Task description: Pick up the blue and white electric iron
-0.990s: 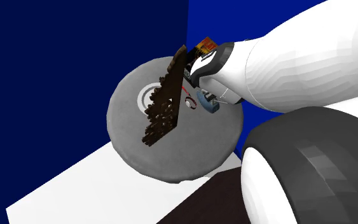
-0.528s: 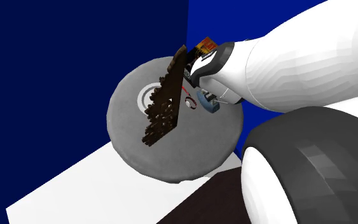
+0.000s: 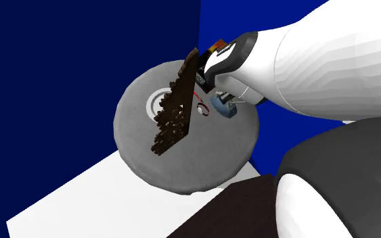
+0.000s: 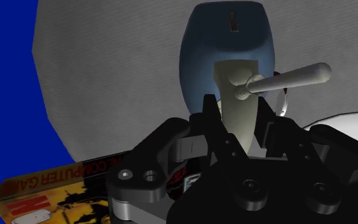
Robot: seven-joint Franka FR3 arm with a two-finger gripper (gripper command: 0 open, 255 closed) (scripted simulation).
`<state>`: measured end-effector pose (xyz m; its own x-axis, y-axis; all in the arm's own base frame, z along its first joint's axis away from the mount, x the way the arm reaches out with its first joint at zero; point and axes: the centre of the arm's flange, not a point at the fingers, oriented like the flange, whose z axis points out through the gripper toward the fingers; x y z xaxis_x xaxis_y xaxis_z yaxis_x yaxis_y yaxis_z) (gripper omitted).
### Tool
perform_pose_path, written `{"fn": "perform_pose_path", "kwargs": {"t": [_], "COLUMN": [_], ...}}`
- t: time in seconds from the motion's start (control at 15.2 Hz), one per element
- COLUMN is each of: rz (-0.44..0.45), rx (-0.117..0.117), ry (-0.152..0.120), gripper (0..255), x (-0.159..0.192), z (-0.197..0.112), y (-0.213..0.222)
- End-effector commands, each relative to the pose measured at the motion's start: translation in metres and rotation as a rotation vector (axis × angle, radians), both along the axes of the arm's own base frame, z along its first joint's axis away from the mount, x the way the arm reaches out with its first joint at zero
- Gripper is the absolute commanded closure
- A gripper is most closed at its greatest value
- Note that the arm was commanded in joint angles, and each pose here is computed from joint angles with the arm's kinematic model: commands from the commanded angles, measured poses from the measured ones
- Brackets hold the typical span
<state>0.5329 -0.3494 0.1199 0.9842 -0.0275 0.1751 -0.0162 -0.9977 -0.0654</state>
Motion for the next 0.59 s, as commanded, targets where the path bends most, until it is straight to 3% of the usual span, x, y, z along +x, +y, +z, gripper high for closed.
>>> {"fn": "perform_pose_path", "kwargs": {"t": [0.0, 0.53], "rz": [0.000, 0.000], "rx": [0.000, 0.000], "ry": [0.000, 0.000], "gripper": [255, 255], "x": [0.001, 0.001], "z": [0.011, 0.044], "y": [0.000, 0.000]}}
